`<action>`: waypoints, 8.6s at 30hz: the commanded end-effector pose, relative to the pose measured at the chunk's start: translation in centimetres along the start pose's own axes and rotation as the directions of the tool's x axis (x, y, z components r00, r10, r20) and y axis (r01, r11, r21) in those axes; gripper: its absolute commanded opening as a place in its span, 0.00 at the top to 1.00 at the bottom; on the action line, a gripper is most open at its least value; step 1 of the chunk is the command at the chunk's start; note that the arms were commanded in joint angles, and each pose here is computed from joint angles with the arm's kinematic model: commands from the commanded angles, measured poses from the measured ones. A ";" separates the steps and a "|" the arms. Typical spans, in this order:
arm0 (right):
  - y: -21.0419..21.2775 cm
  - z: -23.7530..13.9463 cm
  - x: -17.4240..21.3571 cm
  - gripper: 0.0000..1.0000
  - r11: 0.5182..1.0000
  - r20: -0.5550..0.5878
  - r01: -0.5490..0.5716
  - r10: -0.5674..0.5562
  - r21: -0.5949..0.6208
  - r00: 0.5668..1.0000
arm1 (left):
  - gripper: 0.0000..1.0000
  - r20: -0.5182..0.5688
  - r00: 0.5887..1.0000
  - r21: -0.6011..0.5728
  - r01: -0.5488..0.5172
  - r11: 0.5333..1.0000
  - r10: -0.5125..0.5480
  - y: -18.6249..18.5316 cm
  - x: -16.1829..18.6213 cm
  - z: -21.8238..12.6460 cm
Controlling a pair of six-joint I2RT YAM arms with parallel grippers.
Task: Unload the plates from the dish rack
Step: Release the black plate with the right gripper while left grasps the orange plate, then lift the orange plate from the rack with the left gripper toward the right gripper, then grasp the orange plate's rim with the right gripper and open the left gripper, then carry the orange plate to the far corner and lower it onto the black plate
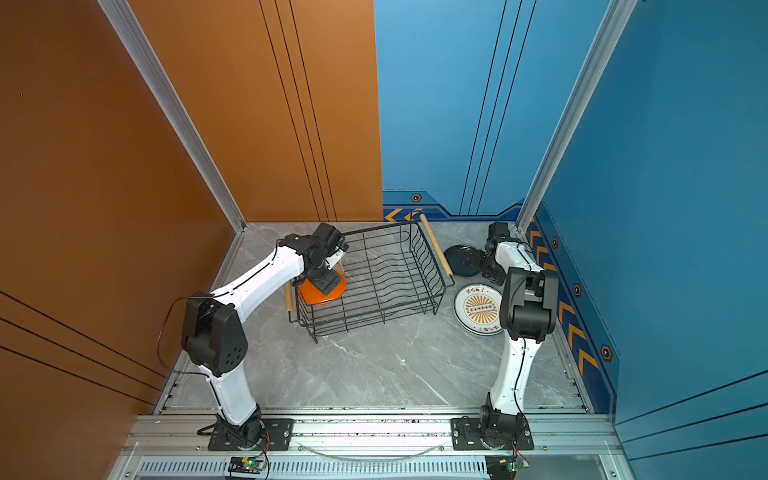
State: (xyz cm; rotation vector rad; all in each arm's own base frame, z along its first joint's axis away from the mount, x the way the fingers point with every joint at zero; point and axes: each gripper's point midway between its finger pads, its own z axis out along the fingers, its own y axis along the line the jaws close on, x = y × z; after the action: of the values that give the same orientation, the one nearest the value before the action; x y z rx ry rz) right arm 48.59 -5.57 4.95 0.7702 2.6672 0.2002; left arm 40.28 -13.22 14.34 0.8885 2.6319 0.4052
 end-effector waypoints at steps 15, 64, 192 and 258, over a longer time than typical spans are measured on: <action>0.3 -2.5 -0.8 0.00 0.998 0.055 -0.003 0.007 -0.065 0.998 | 0.53 -0.035 0.999 0.083 -0.021 0.996 0.024 -0.5 0.3 1.6; -0.6 -6.4 0.7 0.00 0.992 0.107 -0.035 0.048 -0.124 0.993 | 1.00 0.098 0.995 0.085 0.005 0.996 -0.014 -1.5 -0.3 -4.1; 6.8 -16.6 -6.8 1.00 0.858 0.342 -0.034 0.240 -0.512 0.909 | 0.02 0.424 0.811 0.193 0.353 0.916 -0.402 3.6 -4.8 -12.5; 0.7 1.5 -1.5 0.45 0.987 0.053 -0.114 0.120 -0.110 0.991 | 0.02 0.424 0.846 0.018 0.349 0.937 -0.324 4.8 -5.4 -10.3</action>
State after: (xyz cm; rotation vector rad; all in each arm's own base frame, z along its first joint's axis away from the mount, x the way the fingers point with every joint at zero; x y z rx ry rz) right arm 51.00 -5.80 4.21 0.9017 2.4906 0.4131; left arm 43.07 -15.10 25.98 0.4415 2.2967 0.1558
